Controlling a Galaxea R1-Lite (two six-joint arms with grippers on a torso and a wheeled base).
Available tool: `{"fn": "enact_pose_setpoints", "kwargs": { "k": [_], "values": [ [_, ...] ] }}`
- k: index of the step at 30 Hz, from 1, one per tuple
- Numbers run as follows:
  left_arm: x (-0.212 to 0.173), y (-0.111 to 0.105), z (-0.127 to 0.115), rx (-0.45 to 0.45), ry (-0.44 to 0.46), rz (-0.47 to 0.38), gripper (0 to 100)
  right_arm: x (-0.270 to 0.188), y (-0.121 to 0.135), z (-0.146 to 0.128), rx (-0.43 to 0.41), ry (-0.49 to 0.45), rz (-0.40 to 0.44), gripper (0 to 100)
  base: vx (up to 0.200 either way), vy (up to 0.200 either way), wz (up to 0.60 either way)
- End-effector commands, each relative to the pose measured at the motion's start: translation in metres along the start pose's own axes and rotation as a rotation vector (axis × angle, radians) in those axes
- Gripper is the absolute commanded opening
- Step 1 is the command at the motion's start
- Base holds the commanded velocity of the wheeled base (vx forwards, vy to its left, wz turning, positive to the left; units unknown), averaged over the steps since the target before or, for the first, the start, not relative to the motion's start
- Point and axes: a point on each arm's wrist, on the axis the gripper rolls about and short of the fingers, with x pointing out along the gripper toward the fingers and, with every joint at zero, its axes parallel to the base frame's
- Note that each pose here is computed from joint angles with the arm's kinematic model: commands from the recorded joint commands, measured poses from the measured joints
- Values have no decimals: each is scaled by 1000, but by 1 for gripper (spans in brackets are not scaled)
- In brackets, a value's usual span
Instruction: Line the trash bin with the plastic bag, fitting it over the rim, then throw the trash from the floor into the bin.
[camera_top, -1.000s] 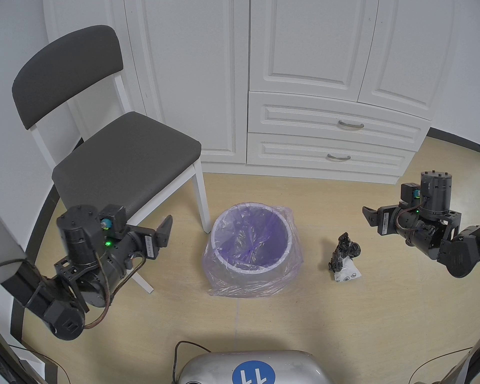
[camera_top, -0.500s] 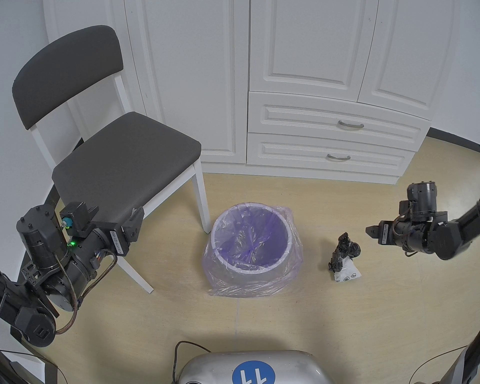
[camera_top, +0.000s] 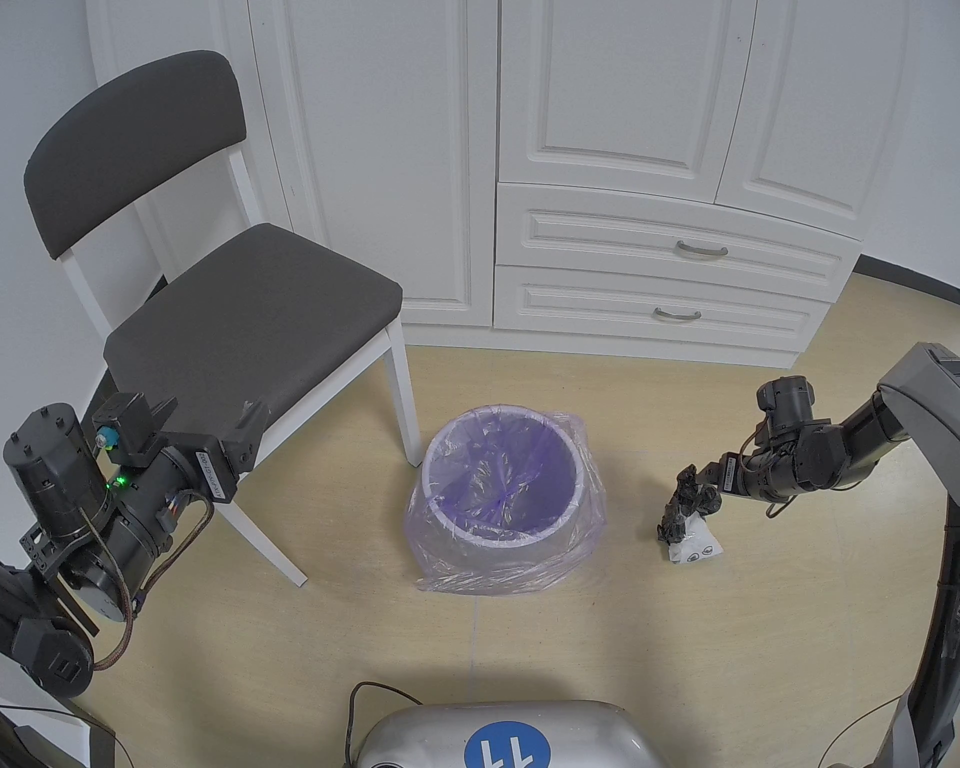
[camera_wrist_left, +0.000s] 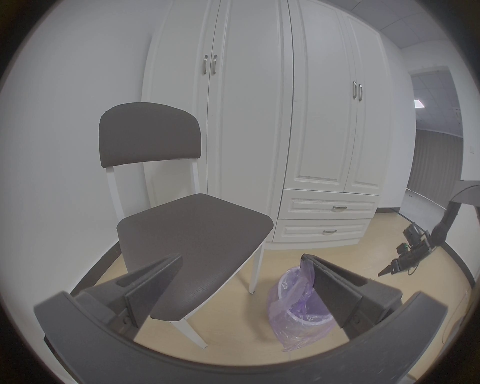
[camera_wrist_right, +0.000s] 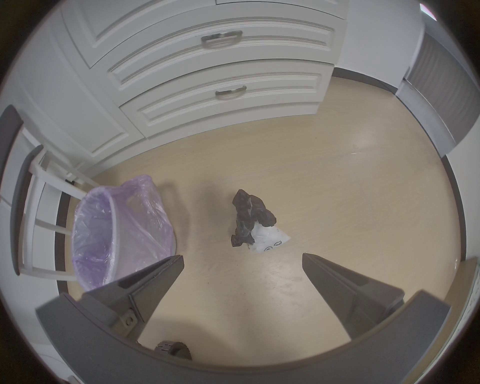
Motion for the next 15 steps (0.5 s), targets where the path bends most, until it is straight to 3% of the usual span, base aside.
{"fn": "enact_pose_setpoints", "kwargs": {
  "k": [1, 4, 5, 11, 15],
  "values": [
    [-8, -6, -16, 61, 68, -44, 100, -80, 36, 24, -171, -146, 128, 100, 0, 0, 0],
    [-11, -18, -35, 86, 148, -100, 100, -76, 45, 15, -194, -137, 147, 100, 0, 0, 0],
    [-11, -29, -59, 129, 251, -135, 100, -63, 50, 7, -198, -137, 150, 100, 0, 0, 0],
    [0, -41, -125, 230, 499, -154, 100, -57, 45, 7, -189, -184, 148, 100, 0, 0, 0],
    [20, -40, -155, 255, 551, -136, 100, -63, 40, 12, -179, -202, 140, 100, 0, 0, 0]
  ]
}}
